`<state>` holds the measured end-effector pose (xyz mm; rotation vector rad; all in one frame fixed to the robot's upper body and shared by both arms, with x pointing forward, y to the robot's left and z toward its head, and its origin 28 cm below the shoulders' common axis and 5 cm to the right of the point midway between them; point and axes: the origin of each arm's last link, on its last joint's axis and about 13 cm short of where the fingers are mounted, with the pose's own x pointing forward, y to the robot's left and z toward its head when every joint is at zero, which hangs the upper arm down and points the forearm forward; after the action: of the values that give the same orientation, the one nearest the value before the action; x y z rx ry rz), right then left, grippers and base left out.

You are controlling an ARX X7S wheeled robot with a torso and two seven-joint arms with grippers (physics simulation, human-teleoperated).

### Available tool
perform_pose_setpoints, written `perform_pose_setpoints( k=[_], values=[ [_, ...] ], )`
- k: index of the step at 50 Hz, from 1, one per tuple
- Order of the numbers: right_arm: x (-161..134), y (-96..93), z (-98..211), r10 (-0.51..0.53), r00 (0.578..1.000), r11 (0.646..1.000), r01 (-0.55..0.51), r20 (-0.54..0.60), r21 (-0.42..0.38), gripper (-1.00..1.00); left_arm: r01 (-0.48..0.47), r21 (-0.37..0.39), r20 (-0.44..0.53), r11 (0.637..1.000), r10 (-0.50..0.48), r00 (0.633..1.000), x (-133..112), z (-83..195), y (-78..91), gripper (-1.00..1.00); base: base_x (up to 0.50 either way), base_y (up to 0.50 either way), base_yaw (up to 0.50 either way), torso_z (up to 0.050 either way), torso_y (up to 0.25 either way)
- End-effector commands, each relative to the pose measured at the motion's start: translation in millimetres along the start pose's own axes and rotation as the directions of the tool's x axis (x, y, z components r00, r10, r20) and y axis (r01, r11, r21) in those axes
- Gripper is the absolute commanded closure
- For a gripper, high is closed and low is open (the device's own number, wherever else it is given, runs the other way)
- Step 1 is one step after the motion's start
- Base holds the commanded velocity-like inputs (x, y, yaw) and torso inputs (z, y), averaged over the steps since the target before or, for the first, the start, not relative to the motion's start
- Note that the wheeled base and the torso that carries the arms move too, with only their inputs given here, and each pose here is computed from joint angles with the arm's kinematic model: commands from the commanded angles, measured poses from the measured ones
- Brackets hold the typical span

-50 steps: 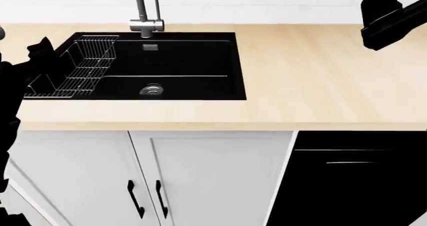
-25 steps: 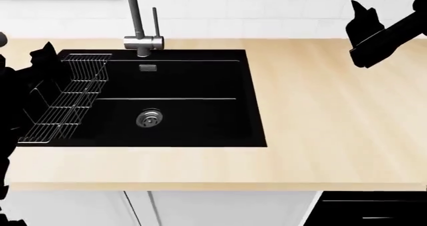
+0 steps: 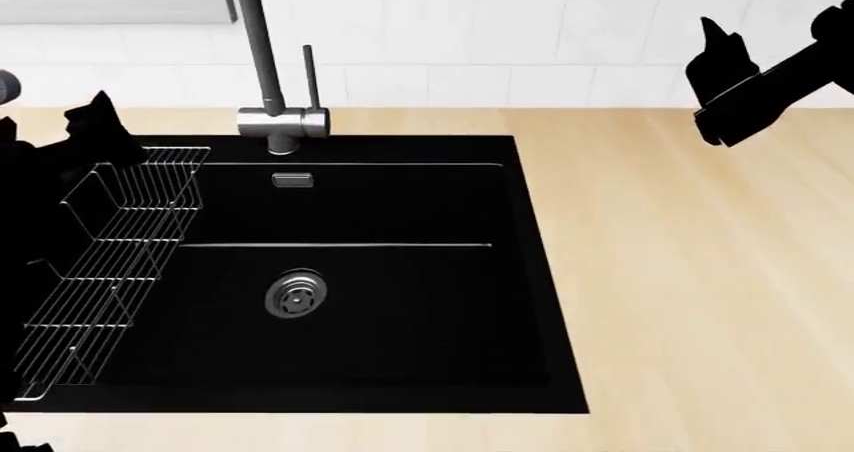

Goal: Pick and place the shaker into the drawer. Then close the cabinet.

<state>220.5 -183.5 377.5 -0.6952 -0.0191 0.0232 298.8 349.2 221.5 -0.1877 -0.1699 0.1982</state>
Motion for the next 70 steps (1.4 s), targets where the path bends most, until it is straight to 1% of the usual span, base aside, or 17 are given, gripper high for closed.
perform_pose_setpoints(
  k=[1,7,10,14,22,28,31,35,39,44,48,51,53,57,63,66,70],
  values=[
    [0.8,3.6,-4.1,-0.001,0.999,0.999,0.002,-0.047,0.038,-1.0,-0.02,0.003,0.003,1.0,0.02,1.0,-0.6,4.4,-0.4,-1.0,0.0,0.0,0.0,0.0,0.0],
    [2.1,9.2,-10.0,0.02,0.995,0.998,-0.014,-0.094,0.068,-1.0,-0.067,0.093,0.068,0.993,0.06,0.996,-2.2,29.8,-4.2,-1.0,0.0,0.0,0.0,0.0,0.0],
    [2.9,11.4,-12.7,0.033,0.992,0.996,-0.023,-0.118,0.086,-1.0,-0.102,0.13,0.191,0.986,0.076,0.979,-9.2,70.3,-12.8,-1.0,0.0,0.0,0.0,0.0,0.0],
    [4.8,14.9,-16.2,0.047,0.989,0.994,-0.033,-0.141,0.105,-1.0,0.011,0.17,0.321,0.985,-0.066,0.945,-29.0,133.3,-34.8,-1.0,0.0,0.0,0.0,0.0,0.0],
    [4.1,17.3,-21.3,0.047,0.988,0.99,-0.026,-0.147,0.141,-1.0,0.294,0.278,0.551,0.914,-0.403,0.731,-91.9,249.1,-91.6,-1.0,0.0,0.0,0.0,0.0,0.0],
    [3.0,16.4,-24.2,0.044,0.989,0.987,-0.021,-0.144,0.159,-1.0,0.395,0.328,0.598,0.858,-0.512,0.617,-121.3,273.8,-110.9,-1.0,0.0,0.0,0.0,0.0,0.0],
    [2.7,16.7,-26.1,0.046,0.988,0.985,-0.02,-0.146,0.172,-1.0,0.403,0.347,0.606,0.847,-0.531,0.592,-116.2,285.0,-123.5,-1.0,0.0,0.0,0.0,0.0,0.003],
    [2.0,17.1,-27.9,0.046,0.988,0.983,-0.018,-0.15,0.183,-1.0,0.423,0.401,0.631,0.813,-0.58,0.516,-113.1,305.1,-141.6,-1.0,0.0,0.0,0.0,0.0,0.0],
    [3.0,19.5,-30.7,0.049,0.987,0.98,-0.018,-0.153,0.196,-1.0,0.497,0.462,0.61,0.734,-0.67,0.422,-116.6,318.8,-161.3,-1.0,0.0,0.0,0.0,0.012,0.0],
    [3.0,22.7,-35.4,0.049,0.987,0.977,-0.017,-0.152,0.21,-1.0,0.631,0.512,0.509,0.583,-0.798,0.323,-112.4,332.2,-193.3,-1.0,0.0,0.0,0.0,0.006,0.002],
    [0.2,24.4,-40.4,0.046,0.987,0.975,-0.011,-0.152,0.222,-1.0,0.725,0.453,0.397,0.519,-0.845,0.357,-83.5,345.3,-223.8,-1.0,0.0,0.0,0.0,0.01,0.0],
    [-2.0,26.5,-44.1,0.046,0.987,0.973,-0.009,-0.154,0.231,-1.0,0.751,0.409,0.317,0.519,-0.852,0.416,-53.1,347.2,-242.6,-1.0,0.0,0.0,0.0,0.015,0.003],
    [-3.1,28.0,-45.5,0.046,0.987,0.972,-0.008,-0.155,0.236,-1.0,0.736,0.384,0.278,0.557,-0.83,0.483,-29.7,349.0,-253.8,-1.0,0.0,0.0,0.0,0.011,0.0],
    [-5.2,28.8,-44.6,0.048,0.986,0.971,-0.01,-0.157,0.238,-1.0,0.68,0.325,0.176,0.658,-0.748,0.64,11.0,319.4,-250.1,-1.0,0.0,0.0,0.0,0.003,0.0],
    [-12.2,29.2,-43.3,0.049,0.985,0.971,-0.008,-0.165,0.24,-1.0,0.503,0.335,0.095,0.797,-0.559,0.823,35.0,295.7,-236.2,-1.0,0.0,0.0,0.0,0.002,0.0],
    [-16.3,28.7,-43.1,0.046,0.985,0.97,-0.004,-0.168,0.242,-1.0,0.417,0.336,0.069,0.844,-0.464,0.883,39.6,287.4,-232.5,-1.0,0.0,0.0,0.0,0.0,0.0],
    [-21.5,27.5,-43.8,0.039,0.984,0.97,0.004,-0.172,0.244,-1.0,0.347,0.323,0.05,0.881,-0.382,0.923,47.9,277.0,-224.3,-1.0,0.0,0.0,0.0,0.006,0.0]
  ],
)
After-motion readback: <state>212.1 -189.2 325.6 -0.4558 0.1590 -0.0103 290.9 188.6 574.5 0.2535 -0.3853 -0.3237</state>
